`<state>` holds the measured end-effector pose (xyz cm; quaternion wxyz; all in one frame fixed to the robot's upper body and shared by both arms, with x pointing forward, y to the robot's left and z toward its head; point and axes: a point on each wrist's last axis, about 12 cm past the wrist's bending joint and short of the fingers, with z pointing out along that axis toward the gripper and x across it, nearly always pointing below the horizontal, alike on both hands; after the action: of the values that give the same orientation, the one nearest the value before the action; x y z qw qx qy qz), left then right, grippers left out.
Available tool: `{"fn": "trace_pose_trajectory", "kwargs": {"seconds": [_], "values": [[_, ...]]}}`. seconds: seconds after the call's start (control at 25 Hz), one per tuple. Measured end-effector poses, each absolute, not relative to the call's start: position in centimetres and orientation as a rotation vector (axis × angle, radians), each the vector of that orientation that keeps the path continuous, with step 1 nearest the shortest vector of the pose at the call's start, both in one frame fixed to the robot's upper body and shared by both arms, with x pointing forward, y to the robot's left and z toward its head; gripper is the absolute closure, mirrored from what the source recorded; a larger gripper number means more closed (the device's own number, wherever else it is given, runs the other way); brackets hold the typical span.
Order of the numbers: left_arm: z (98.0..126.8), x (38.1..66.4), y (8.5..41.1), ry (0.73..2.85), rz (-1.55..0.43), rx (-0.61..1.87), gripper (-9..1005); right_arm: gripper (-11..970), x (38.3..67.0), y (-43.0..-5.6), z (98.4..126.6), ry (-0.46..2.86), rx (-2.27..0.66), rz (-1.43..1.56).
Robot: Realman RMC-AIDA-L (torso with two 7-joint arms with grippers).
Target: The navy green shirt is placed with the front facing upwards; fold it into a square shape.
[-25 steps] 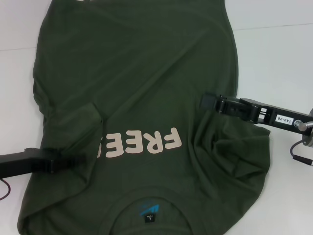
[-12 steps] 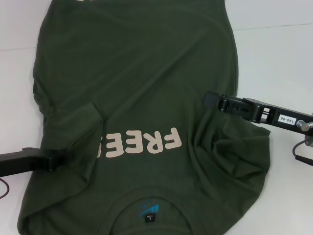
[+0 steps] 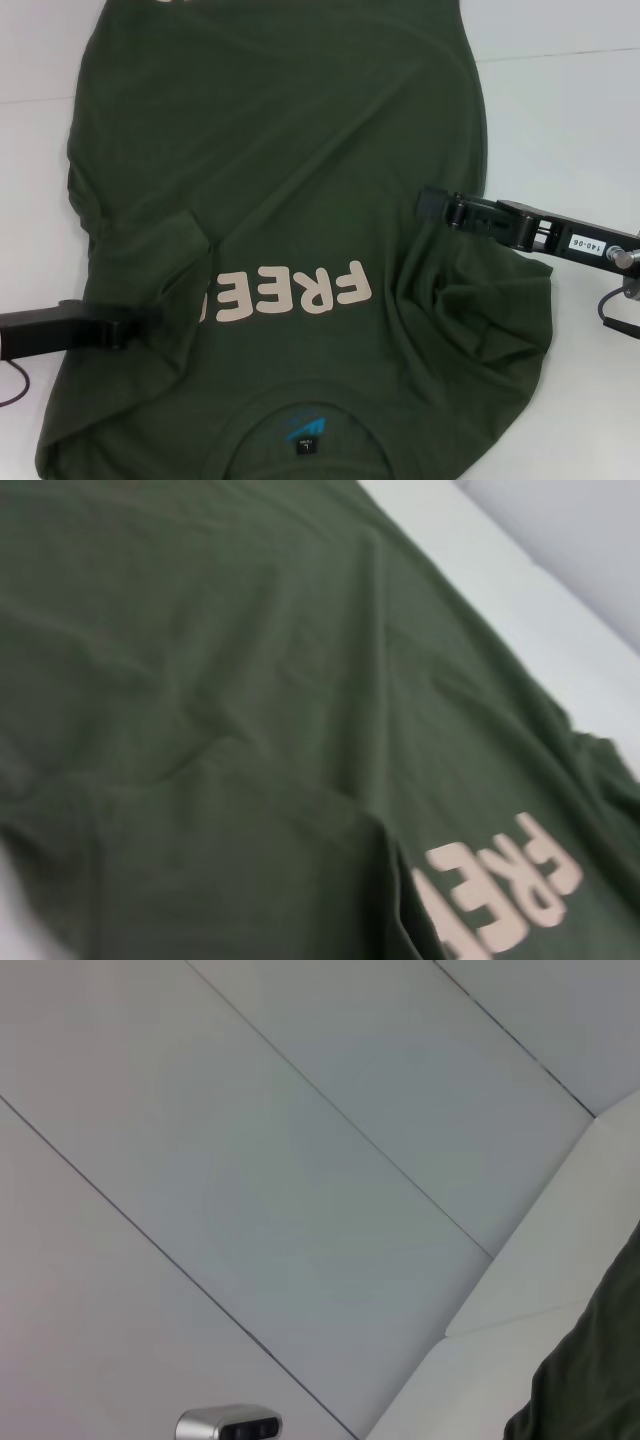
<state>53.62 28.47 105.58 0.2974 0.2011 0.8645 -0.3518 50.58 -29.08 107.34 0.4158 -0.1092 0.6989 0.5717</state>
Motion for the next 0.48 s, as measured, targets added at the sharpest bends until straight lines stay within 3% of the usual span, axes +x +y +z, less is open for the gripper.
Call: {"fn": "trace_pose_trajectory", "kwargs": {"seconds": [0.48], "values": [[105.5,53.5,26.3,2.256,-1.118,0.498,954,207,50.5,-29.0,107.2,1.751,-0.271,1.435]]}}
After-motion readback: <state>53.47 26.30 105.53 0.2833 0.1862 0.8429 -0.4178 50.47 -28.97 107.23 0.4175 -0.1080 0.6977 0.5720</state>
